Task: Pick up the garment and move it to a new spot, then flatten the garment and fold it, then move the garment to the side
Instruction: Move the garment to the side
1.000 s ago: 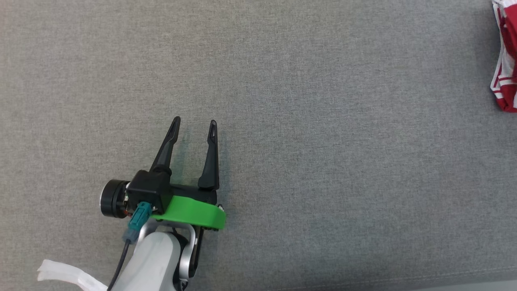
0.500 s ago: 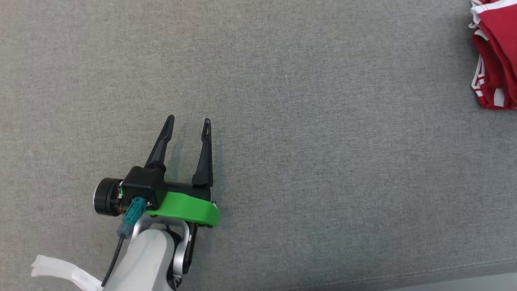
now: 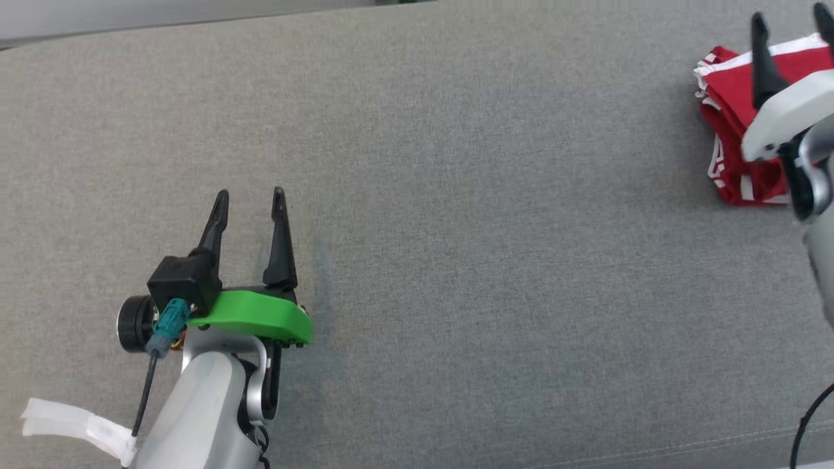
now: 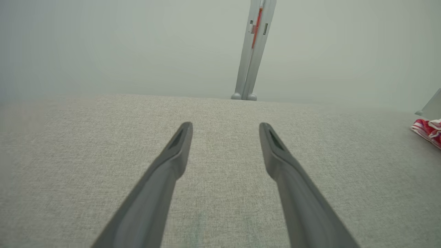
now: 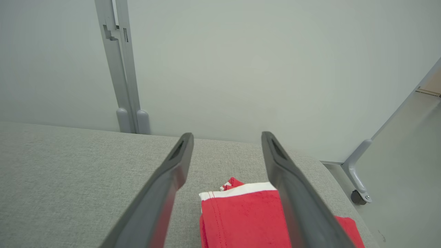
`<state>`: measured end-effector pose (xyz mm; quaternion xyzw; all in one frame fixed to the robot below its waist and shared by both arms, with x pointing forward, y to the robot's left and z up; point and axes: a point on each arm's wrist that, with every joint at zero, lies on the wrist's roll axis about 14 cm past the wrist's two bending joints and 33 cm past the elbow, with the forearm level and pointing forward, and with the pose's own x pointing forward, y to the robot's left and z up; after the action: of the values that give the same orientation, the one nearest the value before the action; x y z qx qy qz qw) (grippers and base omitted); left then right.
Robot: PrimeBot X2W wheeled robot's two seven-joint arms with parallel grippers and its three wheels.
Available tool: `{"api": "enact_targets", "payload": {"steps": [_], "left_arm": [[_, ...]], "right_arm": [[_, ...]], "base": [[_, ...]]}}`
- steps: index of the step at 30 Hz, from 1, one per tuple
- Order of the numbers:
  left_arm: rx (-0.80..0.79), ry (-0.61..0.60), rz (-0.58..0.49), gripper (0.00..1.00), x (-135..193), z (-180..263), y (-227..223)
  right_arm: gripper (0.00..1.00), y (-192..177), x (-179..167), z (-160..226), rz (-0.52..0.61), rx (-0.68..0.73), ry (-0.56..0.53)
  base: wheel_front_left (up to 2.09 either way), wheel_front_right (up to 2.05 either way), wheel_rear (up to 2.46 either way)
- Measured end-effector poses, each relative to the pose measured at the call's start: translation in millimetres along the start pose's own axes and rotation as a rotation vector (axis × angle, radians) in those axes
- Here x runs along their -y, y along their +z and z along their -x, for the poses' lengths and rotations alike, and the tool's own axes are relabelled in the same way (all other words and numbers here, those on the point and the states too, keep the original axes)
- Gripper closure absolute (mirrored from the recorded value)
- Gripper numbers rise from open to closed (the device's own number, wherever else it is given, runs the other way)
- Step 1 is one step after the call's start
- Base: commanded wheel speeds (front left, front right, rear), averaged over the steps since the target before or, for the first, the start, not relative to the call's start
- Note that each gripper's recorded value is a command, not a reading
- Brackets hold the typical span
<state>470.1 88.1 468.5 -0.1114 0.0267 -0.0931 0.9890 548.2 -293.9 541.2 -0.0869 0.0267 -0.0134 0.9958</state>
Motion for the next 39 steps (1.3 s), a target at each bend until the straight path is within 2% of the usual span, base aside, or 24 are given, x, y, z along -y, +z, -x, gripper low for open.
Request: {"api": "enact_targets", "payload": {"steps": [3,10,11,16,27,39], "left_arm": [[0.003,0.036,0.039,0.0,-6,8,4],[-0.009,0.085,0.039,0.0,-16,36,6],[-0.005,0.104,0.044,0.0,-20,45,7],[0.004,0.152,0.058,0.0,-30,68,8],[0.038,0.183,0.058,0.0,-31,105,14],[0.064,0.147,0.043,0.0,-18,106,22]], "right_arm": [[0.0,6,-27,12,-0.067,0.042,0.039],[0.0,15,-93,45,-0.187,0.116,0.147],[0.0,15,-111,56,-0.209,0.127,0.176],[0.0,9,-140,82,-0.282,0.14,0.202],[0.0,-8,-152,141,-0.346,0.142,0.189],[0.0,-9,-155,171,-0.374,0.138,0.203]], "base": [[0.0,0.0,0.0],[0.0,0.0,0.0],[0.0,0.0,0.0],[0.0,0.0,0.0],[0.0,0.0,0.0],[0.0,0.0,0.0]]}}
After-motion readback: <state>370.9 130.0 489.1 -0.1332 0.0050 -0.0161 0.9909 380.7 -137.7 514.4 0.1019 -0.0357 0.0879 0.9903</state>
